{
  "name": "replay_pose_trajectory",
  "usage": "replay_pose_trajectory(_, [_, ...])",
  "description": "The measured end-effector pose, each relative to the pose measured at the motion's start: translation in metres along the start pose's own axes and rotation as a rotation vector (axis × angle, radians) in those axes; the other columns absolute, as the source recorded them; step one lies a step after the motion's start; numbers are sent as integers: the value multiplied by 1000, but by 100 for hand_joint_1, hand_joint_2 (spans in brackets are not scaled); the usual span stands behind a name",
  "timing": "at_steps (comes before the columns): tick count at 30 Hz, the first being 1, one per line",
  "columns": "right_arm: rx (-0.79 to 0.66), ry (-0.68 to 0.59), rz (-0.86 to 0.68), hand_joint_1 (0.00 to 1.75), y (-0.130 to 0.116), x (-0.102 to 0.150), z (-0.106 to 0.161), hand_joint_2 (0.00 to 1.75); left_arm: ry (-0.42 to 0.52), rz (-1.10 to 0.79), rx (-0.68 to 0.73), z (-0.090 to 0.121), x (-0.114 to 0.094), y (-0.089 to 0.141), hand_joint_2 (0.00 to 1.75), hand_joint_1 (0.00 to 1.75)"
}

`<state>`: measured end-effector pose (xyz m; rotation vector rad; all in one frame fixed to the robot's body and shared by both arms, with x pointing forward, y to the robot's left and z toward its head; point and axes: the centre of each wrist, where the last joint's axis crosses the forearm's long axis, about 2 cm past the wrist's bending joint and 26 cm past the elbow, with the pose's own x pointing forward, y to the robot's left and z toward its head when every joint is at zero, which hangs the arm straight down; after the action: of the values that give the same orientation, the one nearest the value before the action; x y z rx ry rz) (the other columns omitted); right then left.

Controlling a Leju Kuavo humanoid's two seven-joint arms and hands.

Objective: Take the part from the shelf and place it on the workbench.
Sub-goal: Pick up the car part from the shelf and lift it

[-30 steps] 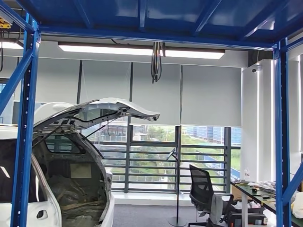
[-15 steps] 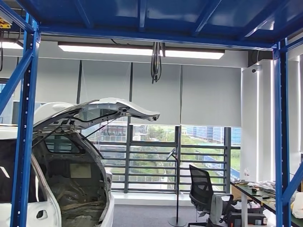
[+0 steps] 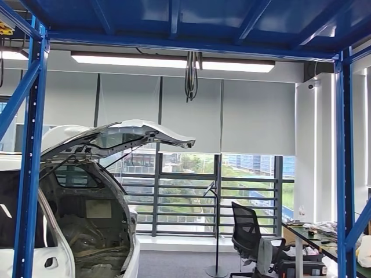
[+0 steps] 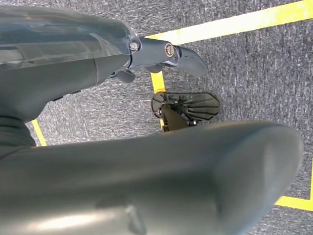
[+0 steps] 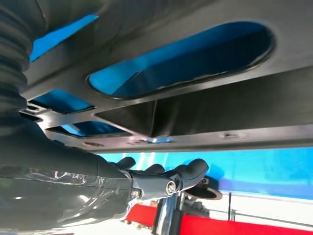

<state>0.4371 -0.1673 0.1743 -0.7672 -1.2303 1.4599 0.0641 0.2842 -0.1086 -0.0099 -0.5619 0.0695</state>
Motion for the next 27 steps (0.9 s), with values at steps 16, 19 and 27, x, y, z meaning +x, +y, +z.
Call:
replay_pose_trajectory(16, [3, 14, 26, 175, 2, -3, -1, 175, -26, 0, 4, 0, 1, -1, 44, 0])
replay_pose_trajectory(19, [-15, 18, 26, 175, 1, -5, -1, 175, -41, -5, 2, 0, 1, -1, 175, 0])
replay_pose_trajectory(27, [-75, 1, -3, 175, -1, -11, 1, 175, -74, -26, -2, 0, -1, -1, 175, 0])
